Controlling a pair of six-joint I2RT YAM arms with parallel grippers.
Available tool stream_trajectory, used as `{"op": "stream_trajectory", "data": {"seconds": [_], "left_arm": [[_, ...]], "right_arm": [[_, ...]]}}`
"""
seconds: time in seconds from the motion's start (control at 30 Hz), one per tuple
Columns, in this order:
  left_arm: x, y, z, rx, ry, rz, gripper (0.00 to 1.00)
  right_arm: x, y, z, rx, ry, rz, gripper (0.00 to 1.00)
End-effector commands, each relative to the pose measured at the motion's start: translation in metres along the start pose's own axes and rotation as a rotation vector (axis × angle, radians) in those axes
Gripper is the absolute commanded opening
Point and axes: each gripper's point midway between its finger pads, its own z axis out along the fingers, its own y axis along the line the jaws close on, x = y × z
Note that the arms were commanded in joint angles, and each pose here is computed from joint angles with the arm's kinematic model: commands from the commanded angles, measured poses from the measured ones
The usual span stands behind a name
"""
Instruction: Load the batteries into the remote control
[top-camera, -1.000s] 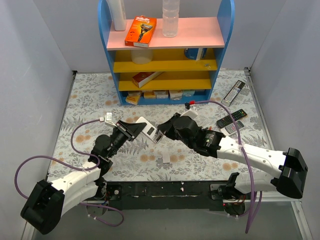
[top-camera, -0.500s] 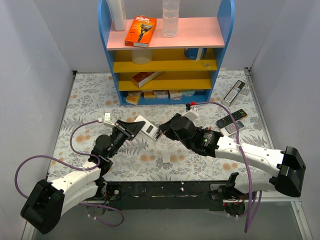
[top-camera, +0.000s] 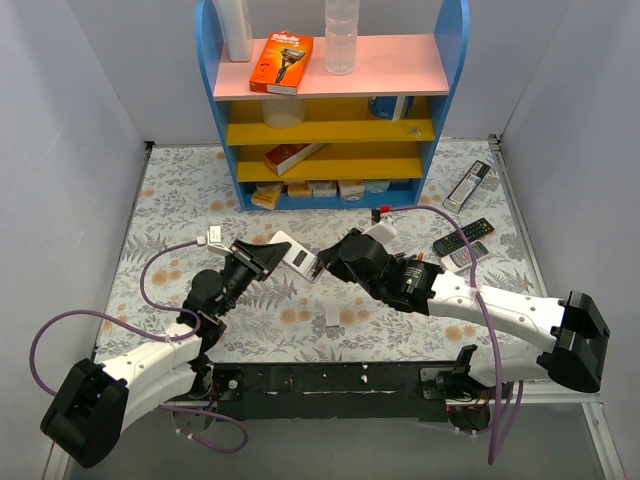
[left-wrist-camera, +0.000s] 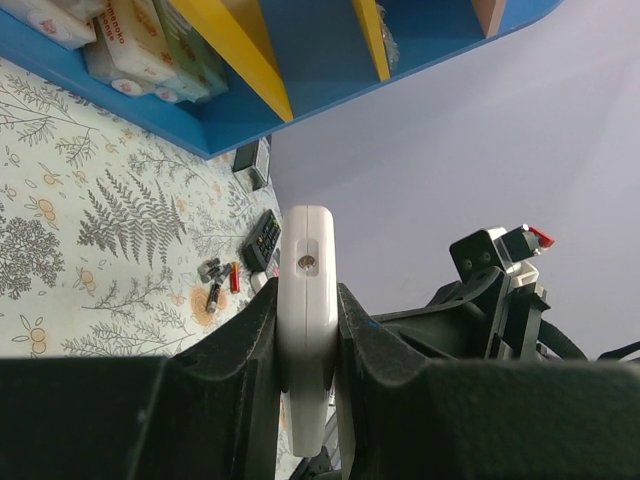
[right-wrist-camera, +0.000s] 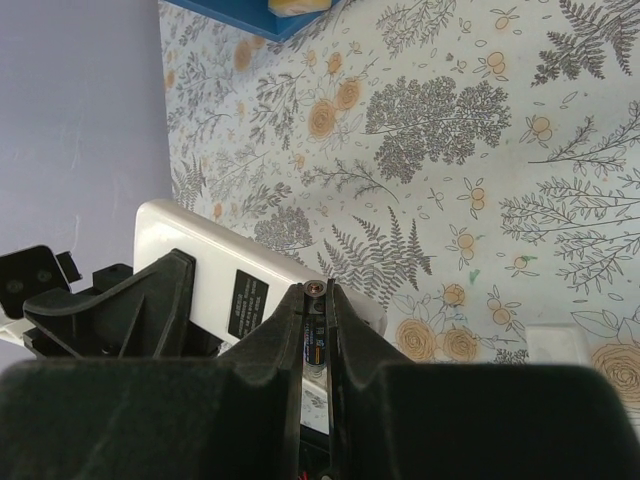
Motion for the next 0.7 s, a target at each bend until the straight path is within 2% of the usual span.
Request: {"op": "stream_trajectory", "data": {"seconds": [0.0,0.03,0.43,0.67], "left_arm": [[-0.011,-0.026,0.003,0.068,-0.040,-0.005,0.00],[-0.016,-0.025,0.004,0.061,-0.067,-0.007,0.00],[-0.014,-0.029,0.005,0.073,-0.064,-0.005,0.00],[-0.015,-0.032,0.003,0.082,-0.067,-0.006,0.00]], "right_arm": [[-0.010,0.014,-0.002,-0.012,-0.041,0.032,0.01],[-0.007,0.014,-0.002,-0.010,-0.036,0.032,0.01],[0.006,0.021,-0.002,-0.034,0.006,0.046,0.01],[0.010,0.018,-0.002,-0.018,0.013,0.046,0.06]]}}
